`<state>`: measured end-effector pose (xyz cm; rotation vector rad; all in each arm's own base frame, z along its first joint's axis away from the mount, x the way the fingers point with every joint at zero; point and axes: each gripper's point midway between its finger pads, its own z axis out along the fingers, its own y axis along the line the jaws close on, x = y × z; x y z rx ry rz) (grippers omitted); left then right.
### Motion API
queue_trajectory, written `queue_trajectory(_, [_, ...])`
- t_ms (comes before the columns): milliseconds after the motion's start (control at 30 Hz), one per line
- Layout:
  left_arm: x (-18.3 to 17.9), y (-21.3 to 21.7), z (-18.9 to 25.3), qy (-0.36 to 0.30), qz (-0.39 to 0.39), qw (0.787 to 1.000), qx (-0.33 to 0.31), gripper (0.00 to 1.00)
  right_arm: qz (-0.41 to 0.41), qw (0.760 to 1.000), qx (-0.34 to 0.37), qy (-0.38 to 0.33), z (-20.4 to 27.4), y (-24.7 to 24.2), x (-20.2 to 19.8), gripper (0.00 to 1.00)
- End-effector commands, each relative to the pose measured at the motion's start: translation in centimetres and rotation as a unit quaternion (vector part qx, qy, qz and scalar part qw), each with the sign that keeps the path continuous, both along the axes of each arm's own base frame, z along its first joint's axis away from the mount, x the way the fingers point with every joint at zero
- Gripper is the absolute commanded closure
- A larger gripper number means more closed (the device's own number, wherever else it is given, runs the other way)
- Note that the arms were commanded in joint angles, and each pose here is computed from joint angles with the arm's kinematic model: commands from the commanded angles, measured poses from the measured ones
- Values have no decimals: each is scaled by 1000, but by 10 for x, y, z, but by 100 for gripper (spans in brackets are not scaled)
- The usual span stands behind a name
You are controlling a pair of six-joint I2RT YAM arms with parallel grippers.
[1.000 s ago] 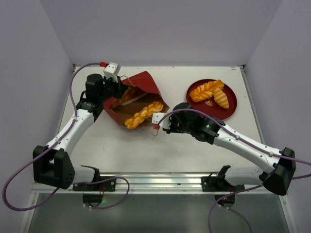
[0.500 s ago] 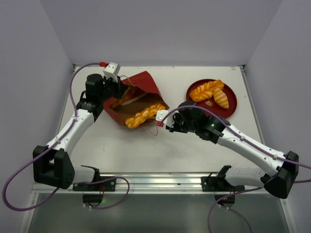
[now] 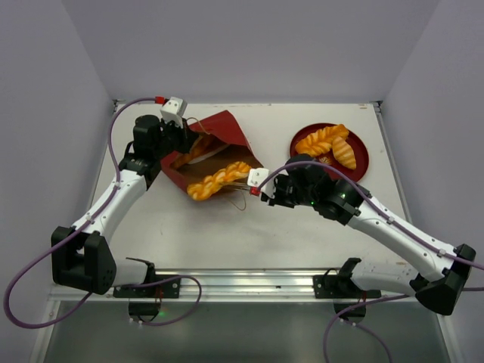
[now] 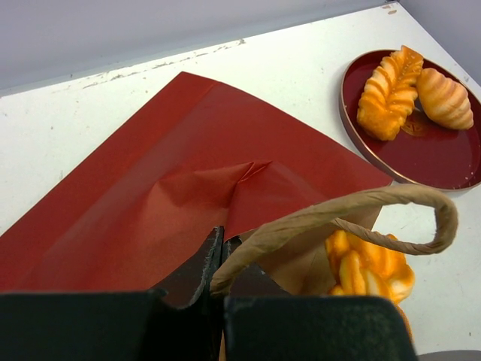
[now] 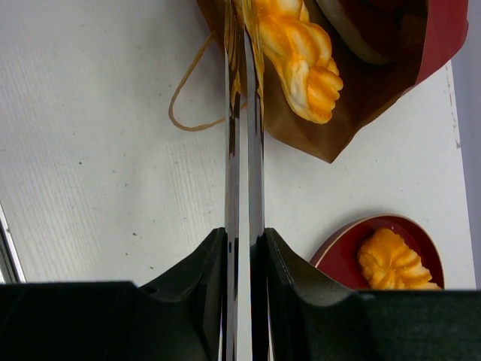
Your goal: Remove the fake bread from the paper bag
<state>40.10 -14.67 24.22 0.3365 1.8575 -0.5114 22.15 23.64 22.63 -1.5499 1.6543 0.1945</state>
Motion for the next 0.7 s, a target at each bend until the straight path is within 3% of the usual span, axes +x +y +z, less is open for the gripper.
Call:
queue_trajectory(0, [5,7,-3,-1,20,1000,12,100,2,998,53,-17,39,2,-3,100])
queue_trajectory(333, [8,19,-14,23,52,998,20,100,-38,995,83,-30,66,-35,-9,100])
queue_trajectory(667, [11,27,-20,34,74,996,28,100,-161,978,95,-96,93,-97,11,100])
